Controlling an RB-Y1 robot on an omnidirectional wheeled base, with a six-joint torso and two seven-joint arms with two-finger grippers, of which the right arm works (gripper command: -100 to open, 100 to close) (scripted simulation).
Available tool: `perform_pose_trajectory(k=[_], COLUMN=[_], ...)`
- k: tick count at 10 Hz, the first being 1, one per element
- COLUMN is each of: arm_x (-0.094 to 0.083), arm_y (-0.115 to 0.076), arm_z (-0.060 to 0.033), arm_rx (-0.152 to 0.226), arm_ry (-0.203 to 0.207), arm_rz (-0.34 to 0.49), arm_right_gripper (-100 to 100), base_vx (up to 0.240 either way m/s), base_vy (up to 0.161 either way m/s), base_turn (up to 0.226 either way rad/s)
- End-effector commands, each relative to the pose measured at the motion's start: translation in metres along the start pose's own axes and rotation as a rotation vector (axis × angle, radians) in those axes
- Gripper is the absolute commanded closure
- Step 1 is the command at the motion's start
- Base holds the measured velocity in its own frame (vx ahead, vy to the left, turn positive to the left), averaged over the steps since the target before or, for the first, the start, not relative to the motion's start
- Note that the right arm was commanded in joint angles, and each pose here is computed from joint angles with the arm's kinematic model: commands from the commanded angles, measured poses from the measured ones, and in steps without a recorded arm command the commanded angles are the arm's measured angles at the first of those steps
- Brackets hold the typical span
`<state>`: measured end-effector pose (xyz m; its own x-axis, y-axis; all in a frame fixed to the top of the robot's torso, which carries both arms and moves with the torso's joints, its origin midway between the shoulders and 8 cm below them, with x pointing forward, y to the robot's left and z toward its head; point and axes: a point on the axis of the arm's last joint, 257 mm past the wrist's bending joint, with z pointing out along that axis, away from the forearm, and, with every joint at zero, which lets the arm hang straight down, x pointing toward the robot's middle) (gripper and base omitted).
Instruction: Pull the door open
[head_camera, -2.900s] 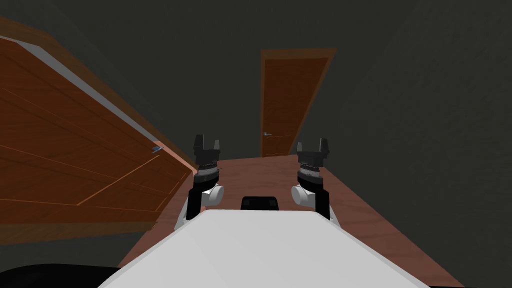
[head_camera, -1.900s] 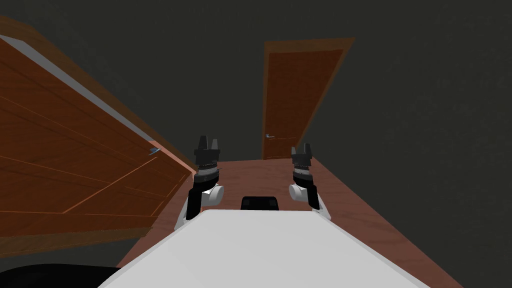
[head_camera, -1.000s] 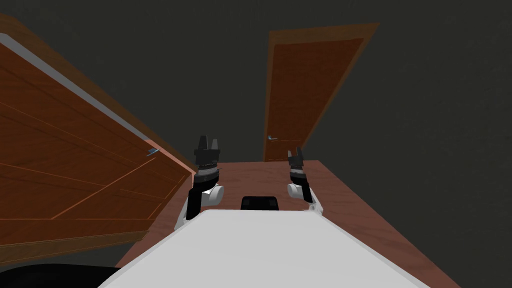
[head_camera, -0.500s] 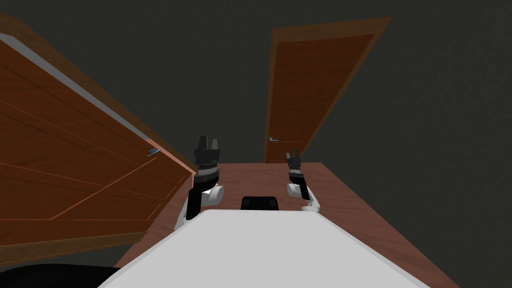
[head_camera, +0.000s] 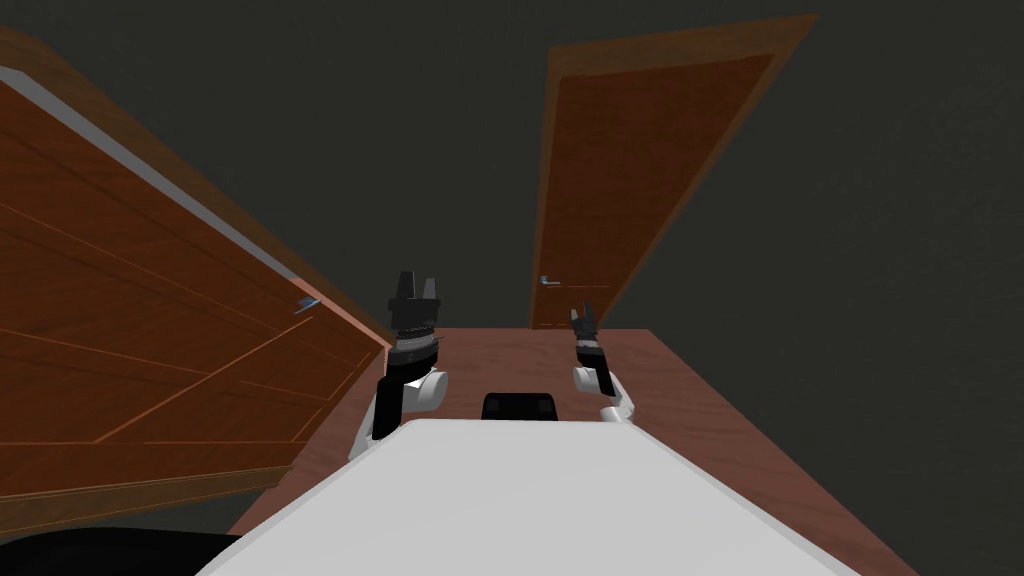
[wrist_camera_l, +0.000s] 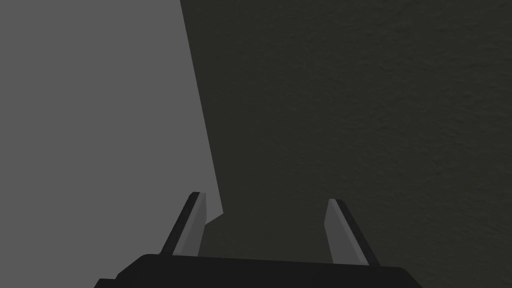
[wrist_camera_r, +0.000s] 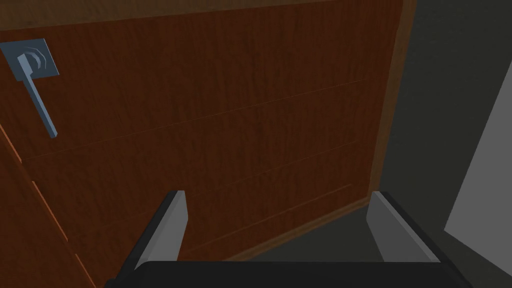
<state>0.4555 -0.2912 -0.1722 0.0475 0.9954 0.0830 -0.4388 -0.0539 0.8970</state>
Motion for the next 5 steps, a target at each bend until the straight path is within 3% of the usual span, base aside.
perform_pose_trajectory(k=[1, 5], arm_x=[-0.005, -0.011], arm_y=[-0.013, -0.035], arm_z=[-0.0020, -0.0062], arm_rx=[0.023, 0.063], arm_ry=[-0.002, -0.006], arm_rz=[-0.009, -0.020], arm_right_gripper=[-100, -100], base_vx=[0.100, 0.064], base_vy=[-0.010, -0.008], base_turn=[0.050, 0.026])
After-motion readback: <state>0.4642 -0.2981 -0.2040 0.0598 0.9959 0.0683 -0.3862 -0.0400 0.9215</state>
